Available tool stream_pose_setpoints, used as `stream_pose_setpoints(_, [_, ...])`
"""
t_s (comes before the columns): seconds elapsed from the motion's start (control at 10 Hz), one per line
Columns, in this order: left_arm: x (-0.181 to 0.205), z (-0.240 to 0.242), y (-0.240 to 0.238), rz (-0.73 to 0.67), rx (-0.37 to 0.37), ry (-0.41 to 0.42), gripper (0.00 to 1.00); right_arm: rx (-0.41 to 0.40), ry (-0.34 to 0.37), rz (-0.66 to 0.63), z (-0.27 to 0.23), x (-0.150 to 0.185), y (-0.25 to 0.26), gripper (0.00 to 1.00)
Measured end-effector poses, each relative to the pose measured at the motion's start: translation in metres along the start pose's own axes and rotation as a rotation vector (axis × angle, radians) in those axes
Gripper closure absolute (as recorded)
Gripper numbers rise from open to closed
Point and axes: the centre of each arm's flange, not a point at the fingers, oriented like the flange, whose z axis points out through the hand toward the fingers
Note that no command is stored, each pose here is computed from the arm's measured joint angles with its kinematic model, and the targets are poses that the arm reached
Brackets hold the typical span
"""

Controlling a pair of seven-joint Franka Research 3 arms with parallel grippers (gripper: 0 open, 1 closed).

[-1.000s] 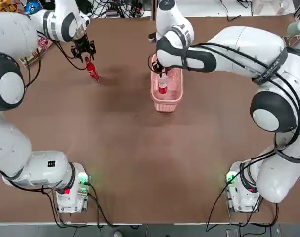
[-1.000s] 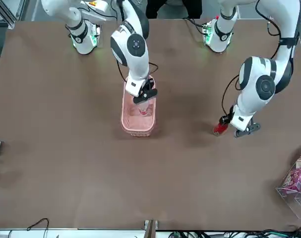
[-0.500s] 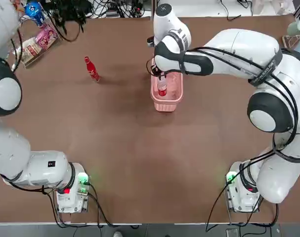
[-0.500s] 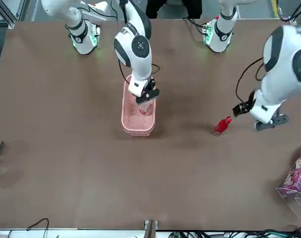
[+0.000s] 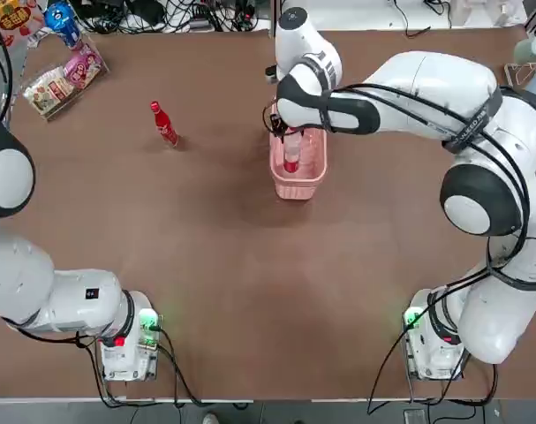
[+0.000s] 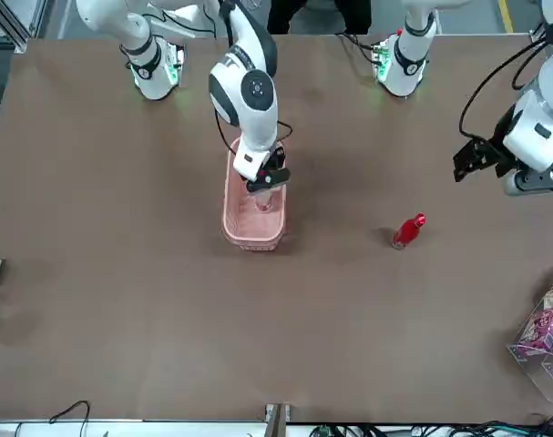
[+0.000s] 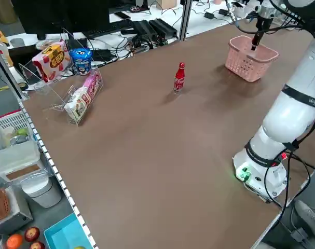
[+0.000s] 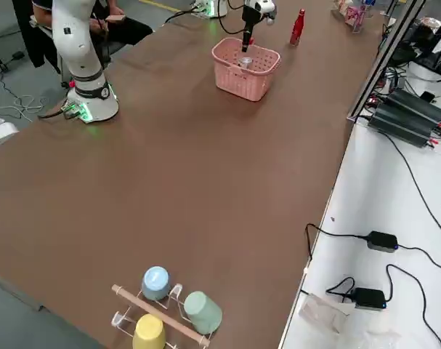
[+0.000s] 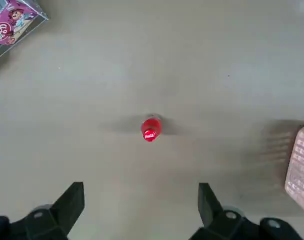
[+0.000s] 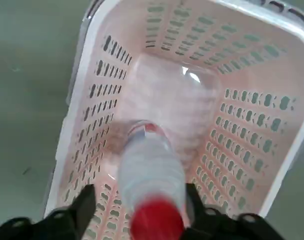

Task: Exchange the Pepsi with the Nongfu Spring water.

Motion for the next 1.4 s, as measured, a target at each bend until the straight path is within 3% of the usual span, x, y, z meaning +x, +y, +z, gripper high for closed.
stream_pose_setpoints(0.1, [-0.001, 0.000, 0.006, 0.025, -0.002, 0.000, 0.00, -0.001, 0.001, 0.008, 0.000, 0.002, 0.003, 0.00])
stream_pose_setpoints(0.4, [-0.004, -0.002, 0.014, 0.073, -0.004, 0.004, 0.00, 0.004, 0.013, 0.058, -0.017, 0.018, 0.032, 0.00])
stream_pose_setpoints(0.8, [-0.004, -0.003, 0.015, 0.079, -0.004, 0.005, 0.00, 0.059, 0.106, 0.167, -0.111, 0.034, 0.105, 0.00])
stream_pose_setpoints(1.1, [-0.006, -0.003, 0.023, 0.092, -0.005, 0.005, 0.00, 0.059, 0.136, 0.249, -0.177, 0.058, 0.252, 0.00])
stream_pose_setpoints(1.4, [-0.006, -0.003, 0.022, 0.091, -0.005, 0.005, 0.00, 0.031, 0.119, 0.210, -0.168, 0.061, 0.421, 0.00])
